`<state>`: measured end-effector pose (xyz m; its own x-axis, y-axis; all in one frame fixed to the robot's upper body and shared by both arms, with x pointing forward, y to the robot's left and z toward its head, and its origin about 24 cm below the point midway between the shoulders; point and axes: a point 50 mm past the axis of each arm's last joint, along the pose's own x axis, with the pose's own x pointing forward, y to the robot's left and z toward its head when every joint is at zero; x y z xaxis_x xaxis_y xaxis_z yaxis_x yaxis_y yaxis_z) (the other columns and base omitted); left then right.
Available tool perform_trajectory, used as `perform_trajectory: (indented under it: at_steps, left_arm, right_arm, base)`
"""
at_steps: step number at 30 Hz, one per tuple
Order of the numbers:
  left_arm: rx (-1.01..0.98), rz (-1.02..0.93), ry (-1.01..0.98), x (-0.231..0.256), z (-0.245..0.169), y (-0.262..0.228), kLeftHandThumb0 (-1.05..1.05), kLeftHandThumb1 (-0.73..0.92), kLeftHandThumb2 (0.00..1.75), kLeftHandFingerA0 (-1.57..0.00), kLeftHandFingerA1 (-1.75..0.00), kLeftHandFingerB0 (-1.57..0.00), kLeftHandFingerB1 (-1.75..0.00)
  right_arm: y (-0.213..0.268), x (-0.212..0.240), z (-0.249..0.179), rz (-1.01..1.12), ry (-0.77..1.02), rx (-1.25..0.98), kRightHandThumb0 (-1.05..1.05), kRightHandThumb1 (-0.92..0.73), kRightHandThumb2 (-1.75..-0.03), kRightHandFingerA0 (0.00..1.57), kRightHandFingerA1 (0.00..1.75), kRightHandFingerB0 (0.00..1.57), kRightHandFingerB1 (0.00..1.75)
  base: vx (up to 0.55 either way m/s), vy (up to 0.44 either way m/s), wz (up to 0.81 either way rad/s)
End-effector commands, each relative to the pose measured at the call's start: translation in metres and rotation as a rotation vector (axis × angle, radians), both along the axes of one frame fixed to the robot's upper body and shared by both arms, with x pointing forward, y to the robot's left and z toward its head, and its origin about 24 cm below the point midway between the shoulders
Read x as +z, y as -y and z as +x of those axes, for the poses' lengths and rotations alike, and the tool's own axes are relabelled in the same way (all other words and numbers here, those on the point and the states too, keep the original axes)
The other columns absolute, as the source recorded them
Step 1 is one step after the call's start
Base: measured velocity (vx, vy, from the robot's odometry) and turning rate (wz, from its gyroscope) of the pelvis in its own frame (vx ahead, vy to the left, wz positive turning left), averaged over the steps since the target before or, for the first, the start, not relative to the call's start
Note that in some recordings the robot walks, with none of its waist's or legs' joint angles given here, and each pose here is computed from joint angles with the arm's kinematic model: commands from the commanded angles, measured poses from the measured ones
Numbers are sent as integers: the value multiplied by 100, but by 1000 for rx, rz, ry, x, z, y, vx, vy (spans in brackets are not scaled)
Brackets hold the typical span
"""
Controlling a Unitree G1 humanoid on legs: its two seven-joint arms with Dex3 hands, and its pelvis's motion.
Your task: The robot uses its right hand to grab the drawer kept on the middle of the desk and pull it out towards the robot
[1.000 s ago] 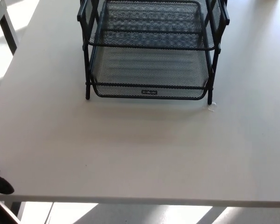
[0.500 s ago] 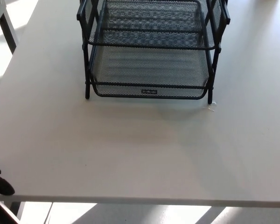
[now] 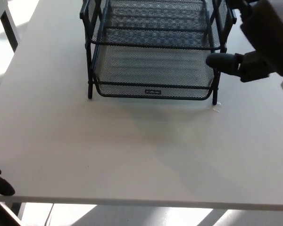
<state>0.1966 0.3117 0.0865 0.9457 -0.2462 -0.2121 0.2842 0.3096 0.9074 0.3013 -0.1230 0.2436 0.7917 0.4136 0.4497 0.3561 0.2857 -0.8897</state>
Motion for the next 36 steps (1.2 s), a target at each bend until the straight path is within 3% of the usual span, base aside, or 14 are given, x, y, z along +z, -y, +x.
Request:
perform_trajectory:
  at_steps: [1,6,8,10,11,13,15,16,17,18,20,25,34,36]
  left_arm:
    - [-25,12,8,2,1,1,-28,55,56,-81,-89,-81,-58]
    - [-23,27,10,4,4,1,-29,55,56,-81,-86,-81,-56]
    - [-27,23,12,5,4,1,-29,55,56,-81,-86,-80,-57]
    - [-25,19,13,5,4,2,-29,55,56,-81,-87,-81,-58]
    - [-28,18,12,6,6,2,-29,55,56,-81,-87,-81,-58]
    - [-29,27,11,7,6,2,-31,55,56,-81,-89,-81,-59]
    - [-34,24,13,7,7,3,-31,55,56,-82,-90,-80,-59]
    - [-39,26,17,7,7,3,-31,55,56,-82,-91,-81,-61]
    - [-44,27,23,7,7,3,-31,55,56,-82,-91,-81,-61]
    - [-44,17,19,7,8,4,-31,55,57,-82,-91,-81,-60]
    - [-46,19,14,8,8,4,-30,55,57,-81,-90,-81,-60]
    - [-49,13,20,6,7,6,-30,54,57,-83,-90,-82,-60]
    - [-71,27,10,4,6,8,-30,55,56,-82,-91,-82,-60]
    - [-72,28,11,5,7,8,-29,54,57,-82,-89,-82,-60]
  right_arm:
    - [-26,-7,8,-67,46,19,-80,-63,-60,13,44,12,35]
    - [-43,-16,19,-74,8,50,-83,-62,-59,15,46,10,36]
    - [-47,-20,23,-66,4,55,-83,-47,-88,12,51,6,45]
    - [-53,-25,28,-97,-12,46,-84,-61,-59,15,45,10,36]
    - [-57,-30,32,-103,-9,42,-82,-46,-87,12,51,6,45]
    - [-61,-34,37,-119,-19,34,-86,-49,-89,14,52,3,41]
    - [-64,-40,43,-143,-13,26,-81,-59,-59,14,46,8,35]
    - [-65,-41,45,-153,-10,17,-41,-24,-91,0,51,1,52]
    - [-66,-42,47,-163,0,6,-41,-24,-91,0,51,1,52]
    - [-65,-45,52,-163,21,-20,-80,-57,-58,16,46,8,36]
    - [-65,-50,58,-153,93,-47,-76,-43,-83,20,53,10,45]
    - [-58,-57,67,-160,140,-83,-73,-43,-84,22,57,6,46]
    - [-44,-70,80,-176,176,-152,-71,-44,-81,29,62,14,48]
    - [-40,-68,85,-205,195,-169,-62,-56,-57,34,60,19,42]
  base:
    - [0,0,0]
    - [0,0,0]
    - [0,0,0]
    - [0,0,0]
    - [0,0,0]
    - [0,0,0]
    - [0,0,0]
    - [0,0,0]
    - [0,0,0]
    - [0,0,0]
    - [0,0,0]
    - [0,0,0]
    - [0,0,0]
    - [0,0,0]
